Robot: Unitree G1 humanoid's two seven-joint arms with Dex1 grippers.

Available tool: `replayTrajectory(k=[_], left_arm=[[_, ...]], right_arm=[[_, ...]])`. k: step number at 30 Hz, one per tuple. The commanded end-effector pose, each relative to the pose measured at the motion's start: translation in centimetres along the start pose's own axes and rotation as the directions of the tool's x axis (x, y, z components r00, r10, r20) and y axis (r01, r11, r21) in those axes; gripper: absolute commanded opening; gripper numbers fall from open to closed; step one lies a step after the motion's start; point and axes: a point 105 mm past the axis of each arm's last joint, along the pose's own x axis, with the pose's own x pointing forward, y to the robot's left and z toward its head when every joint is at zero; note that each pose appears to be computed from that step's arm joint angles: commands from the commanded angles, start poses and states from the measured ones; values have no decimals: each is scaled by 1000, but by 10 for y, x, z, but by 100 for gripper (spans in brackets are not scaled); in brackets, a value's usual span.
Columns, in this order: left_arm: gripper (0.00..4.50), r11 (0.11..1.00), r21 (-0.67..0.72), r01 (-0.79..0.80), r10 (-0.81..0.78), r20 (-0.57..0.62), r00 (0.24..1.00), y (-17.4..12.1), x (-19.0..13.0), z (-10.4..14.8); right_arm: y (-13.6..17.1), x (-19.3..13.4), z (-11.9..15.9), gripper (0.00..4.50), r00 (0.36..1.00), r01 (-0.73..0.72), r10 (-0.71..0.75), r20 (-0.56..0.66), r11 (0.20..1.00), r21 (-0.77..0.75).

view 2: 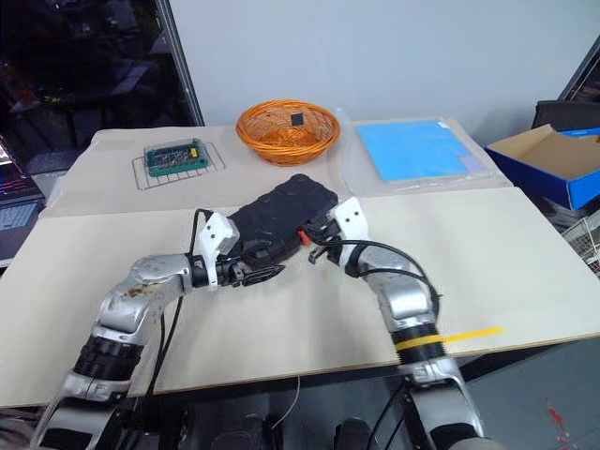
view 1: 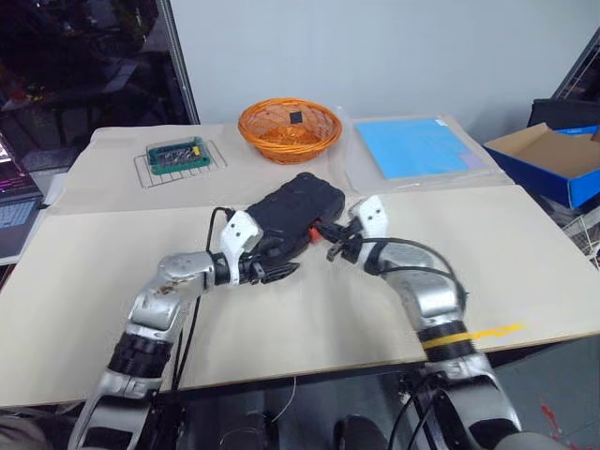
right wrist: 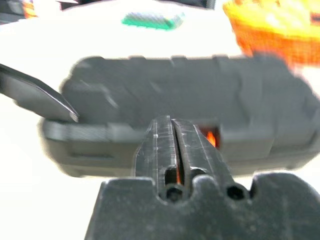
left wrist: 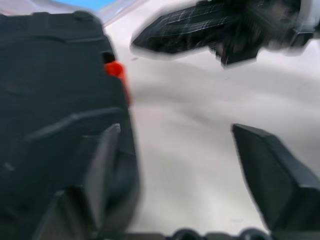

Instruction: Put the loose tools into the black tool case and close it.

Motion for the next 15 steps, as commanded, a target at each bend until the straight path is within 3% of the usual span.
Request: replayTrajectory(k=[1,5,6,7,9,15], left_arm=[[450,999,-8,42,-42,76,996,-15,-25,17],[450,999,-29,22,-21,40,999,-22,-54,10],[450,999,-37,18,-17,24,1000,-24,-62,6],[450,999,-35,0,0,2,1000,-26,-71,1],[450,999,-35,-28,28,-25,999,-29,-82,-5],[450,998,-38,-47,46,-27,999,-32,-87,-8]], right_arm=[[24,-41,24,180,990,-139,137,-28,989,-57],[27,-94,13,326,973,-156,141,-184,985,-68],[24,-109,10,336,969,-136,118,-219,988,-68],[19,-125,8,394,963,-108,88,-253,992,-67],[14,-146,7,440,953,-72,44,-301,994,-81],[6,-165,-1,440,942,3,-38,-334,995,-103]])
